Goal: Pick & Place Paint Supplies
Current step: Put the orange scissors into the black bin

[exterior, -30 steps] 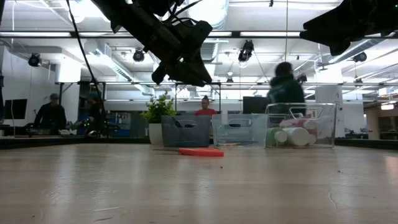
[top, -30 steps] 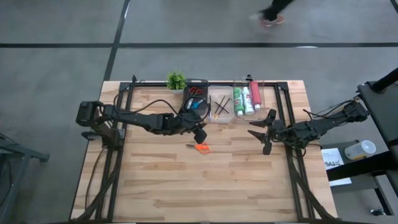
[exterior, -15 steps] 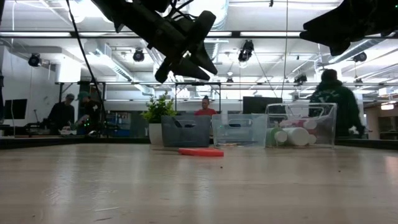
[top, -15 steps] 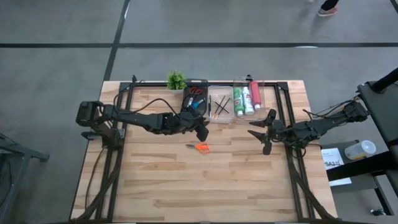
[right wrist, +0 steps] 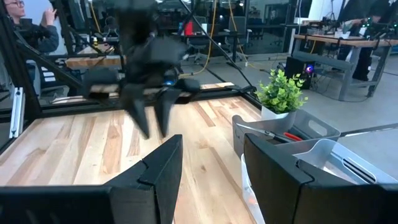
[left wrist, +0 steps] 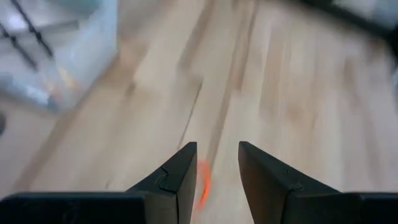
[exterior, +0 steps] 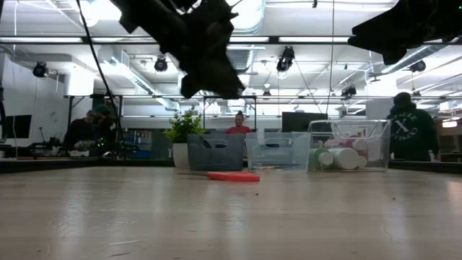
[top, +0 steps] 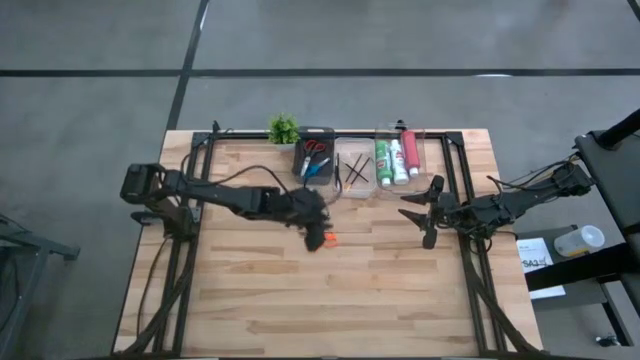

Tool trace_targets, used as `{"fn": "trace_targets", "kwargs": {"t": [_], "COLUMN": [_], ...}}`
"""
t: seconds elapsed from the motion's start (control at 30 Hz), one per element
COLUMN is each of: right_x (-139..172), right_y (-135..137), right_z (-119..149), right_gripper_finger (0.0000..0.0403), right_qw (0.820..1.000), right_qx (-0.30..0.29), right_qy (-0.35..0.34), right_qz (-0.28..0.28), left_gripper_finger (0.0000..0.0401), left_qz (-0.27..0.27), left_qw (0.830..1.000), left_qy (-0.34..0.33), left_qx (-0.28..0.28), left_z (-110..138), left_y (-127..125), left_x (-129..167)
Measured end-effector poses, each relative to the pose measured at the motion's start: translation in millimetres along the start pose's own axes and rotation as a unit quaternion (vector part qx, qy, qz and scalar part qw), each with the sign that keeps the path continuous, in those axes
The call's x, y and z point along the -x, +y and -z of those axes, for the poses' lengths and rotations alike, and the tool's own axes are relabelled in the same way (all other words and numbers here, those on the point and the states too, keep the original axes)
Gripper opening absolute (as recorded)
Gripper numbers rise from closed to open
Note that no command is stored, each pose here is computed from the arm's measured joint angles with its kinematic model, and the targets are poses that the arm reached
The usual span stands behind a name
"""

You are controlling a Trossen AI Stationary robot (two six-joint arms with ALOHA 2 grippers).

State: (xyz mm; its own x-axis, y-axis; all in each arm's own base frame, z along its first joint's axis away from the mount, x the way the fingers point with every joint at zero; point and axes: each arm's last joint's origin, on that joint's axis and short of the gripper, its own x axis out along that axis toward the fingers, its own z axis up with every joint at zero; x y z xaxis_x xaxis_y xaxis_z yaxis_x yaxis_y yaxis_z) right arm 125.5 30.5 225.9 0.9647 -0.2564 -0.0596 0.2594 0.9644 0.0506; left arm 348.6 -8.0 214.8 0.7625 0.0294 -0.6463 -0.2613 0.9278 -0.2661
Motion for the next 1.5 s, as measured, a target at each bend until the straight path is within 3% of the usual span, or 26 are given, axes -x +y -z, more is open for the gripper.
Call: {"fn": "trace_targets", "kwargs": {"t": [0.2, 0.57, 0.9, 1.5], "right_x": [0, 0, 0, 0], "right_y": [0, 0, 0, 0], "right_z": [0, 0, 0, 0], "right_gripper_finger": [0.0168, 0.0168, 0.0168, 0.0168], "right_qw": [1.000, 1.000, 1.000, 1.000], "right_qx": [-0.001, 0.000, 0.001, 0.001], "right_qy": [0.000, 0.000, 0.001, 0.001], "right_qz": [0.000, 0.000, 0.000, 0.000], "left_gripper_finger": [0.0127, 0.0127, 0.0127, 0.0127], "left_qz": [-0.091, -0.085, -0.067, -0.096], "left_qw": [0.994, 0.988, 0.989, 0.987], "left_qy": [0.042, 0.054, 0.077, 0.080], "left_qx": [-0.031, -0.113, -0.105, -0.102], "left_z": [19, 39, 53, 72], "left_y": [5, 7, 9, 18], "left_x": [-2, -43, -64, -94]}}
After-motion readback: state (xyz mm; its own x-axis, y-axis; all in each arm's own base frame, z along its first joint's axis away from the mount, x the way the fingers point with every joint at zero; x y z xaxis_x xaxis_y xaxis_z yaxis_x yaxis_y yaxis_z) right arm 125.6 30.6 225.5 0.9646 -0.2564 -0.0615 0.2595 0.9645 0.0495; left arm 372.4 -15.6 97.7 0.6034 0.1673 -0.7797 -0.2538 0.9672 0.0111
